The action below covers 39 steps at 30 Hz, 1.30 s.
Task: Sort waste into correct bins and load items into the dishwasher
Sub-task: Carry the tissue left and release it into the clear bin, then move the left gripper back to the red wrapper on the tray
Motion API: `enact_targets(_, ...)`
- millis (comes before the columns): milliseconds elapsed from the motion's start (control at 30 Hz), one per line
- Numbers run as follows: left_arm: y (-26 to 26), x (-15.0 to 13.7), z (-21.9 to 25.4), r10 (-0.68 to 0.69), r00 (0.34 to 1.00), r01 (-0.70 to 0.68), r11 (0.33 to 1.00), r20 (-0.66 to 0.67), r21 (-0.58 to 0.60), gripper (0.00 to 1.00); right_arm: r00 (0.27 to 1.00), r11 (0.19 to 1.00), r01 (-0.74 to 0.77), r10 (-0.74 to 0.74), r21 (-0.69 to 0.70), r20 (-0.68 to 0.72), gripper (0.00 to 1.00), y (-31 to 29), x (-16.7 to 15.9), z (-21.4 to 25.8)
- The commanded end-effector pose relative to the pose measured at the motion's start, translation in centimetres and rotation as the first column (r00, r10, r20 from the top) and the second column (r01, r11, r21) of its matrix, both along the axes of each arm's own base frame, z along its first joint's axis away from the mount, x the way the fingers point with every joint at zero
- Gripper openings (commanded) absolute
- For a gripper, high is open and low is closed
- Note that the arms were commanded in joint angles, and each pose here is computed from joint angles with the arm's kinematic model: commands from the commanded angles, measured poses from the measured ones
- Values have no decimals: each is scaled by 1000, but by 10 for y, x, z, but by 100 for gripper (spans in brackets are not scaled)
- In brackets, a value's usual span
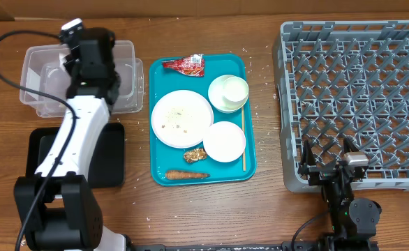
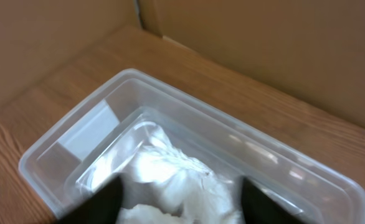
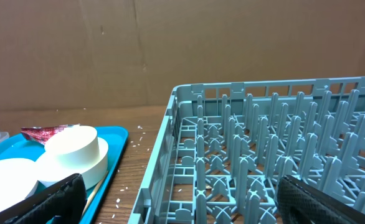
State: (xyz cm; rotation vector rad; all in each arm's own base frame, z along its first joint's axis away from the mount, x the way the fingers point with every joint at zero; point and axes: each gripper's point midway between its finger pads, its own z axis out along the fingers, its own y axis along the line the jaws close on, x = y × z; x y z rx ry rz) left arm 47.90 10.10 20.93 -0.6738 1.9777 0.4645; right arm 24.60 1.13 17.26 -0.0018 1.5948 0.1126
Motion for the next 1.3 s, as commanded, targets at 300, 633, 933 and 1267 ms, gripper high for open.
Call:
enact_targets(300,-205,17,3,-804,561,811,487,197,-323,96,1000,1000,-1,1,-7,4,100,1,0,-2)
enact_targets(633,-259,30,-32,-842,532,846,533,-91,13,84,1000,1000,-1,1,-7,4,100,1,0,-2)
enact_targets(933,-232,67,-95,-752,643,765,641,-141,71,92,1000,1000,-1,1,-7,4,100,1,0,-2)
enact_targets(1267,-217,74,-166,-750,591,800,593,-297,95,89,1000,1000,-1,1,-7,4,100,1,0,-2)
